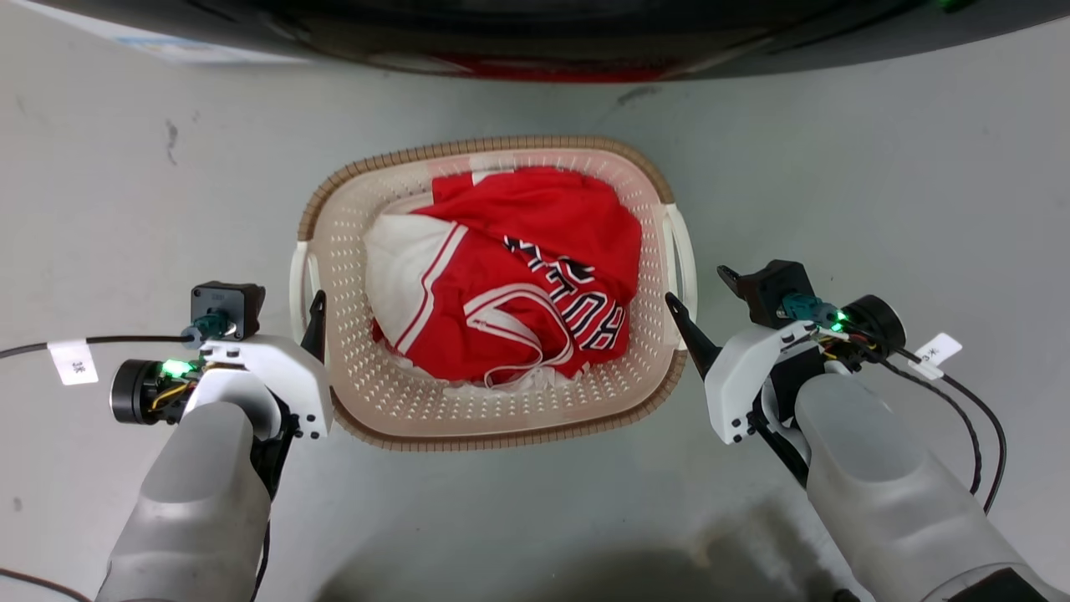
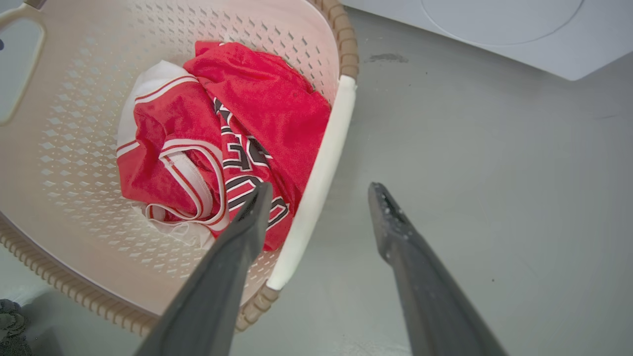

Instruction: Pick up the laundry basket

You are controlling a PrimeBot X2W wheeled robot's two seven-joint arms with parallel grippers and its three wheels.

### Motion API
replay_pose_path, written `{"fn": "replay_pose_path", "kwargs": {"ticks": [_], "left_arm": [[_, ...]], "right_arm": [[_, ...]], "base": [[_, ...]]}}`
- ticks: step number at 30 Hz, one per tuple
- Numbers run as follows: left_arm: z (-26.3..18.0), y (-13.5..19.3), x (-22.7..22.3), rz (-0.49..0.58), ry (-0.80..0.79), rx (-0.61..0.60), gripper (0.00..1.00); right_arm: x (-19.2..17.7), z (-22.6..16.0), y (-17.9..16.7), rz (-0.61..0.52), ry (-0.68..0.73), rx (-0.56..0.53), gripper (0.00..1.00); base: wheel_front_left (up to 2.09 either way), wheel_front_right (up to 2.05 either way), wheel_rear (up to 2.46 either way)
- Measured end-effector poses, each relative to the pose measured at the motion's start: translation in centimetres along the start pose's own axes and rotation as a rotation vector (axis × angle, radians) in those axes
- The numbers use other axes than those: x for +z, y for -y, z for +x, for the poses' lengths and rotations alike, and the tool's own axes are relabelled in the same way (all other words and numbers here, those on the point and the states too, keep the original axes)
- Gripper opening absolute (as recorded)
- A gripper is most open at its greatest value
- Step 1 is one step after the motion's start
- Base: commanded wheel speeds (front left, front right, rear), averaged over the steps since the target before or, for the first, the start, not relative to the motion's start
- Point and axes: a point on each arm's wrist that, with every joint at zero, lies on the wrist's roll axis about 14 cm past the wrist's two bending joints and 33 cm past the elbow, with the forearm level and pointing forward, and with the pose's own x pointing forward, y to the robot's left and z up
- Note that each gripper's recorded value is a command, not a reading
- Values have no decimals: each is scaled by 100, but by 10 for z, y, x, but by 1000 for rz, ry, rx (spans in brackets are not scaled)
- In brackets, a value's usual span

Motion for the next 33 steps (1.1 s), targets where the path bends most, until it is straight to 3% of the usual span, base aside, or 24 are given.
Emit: {"fn": "replay_pose_path", "kwargs": {"ticks": [7, 18, 19, 20, 33], "left_arm": [[15, 4, -27, 3, -88, -17, 100], [36, 15, -35, 9, -119, -49, 100], [36, 16, -37, 12, -124, -54, 45], [36, 18, -38, 14, -130, -59, 0], [14, 42, -29, -15, -141, -95, 0]], "right_arm": [[-21, 16, -2, -1, -68, 29, 100], [-33, 36, -2, -4, -113, 58, 100], [-34, 36, -3, -5, -116, 61, 46], [-33, 37, -3, -8, -116, 63, 0], [-25, 18, -9, -30, -133, 65, 0]], "base": [[0, 0, 0], [0, 0, 0], [0, 0, 0], [0, 0, 0], [0, 0, 0]]}}
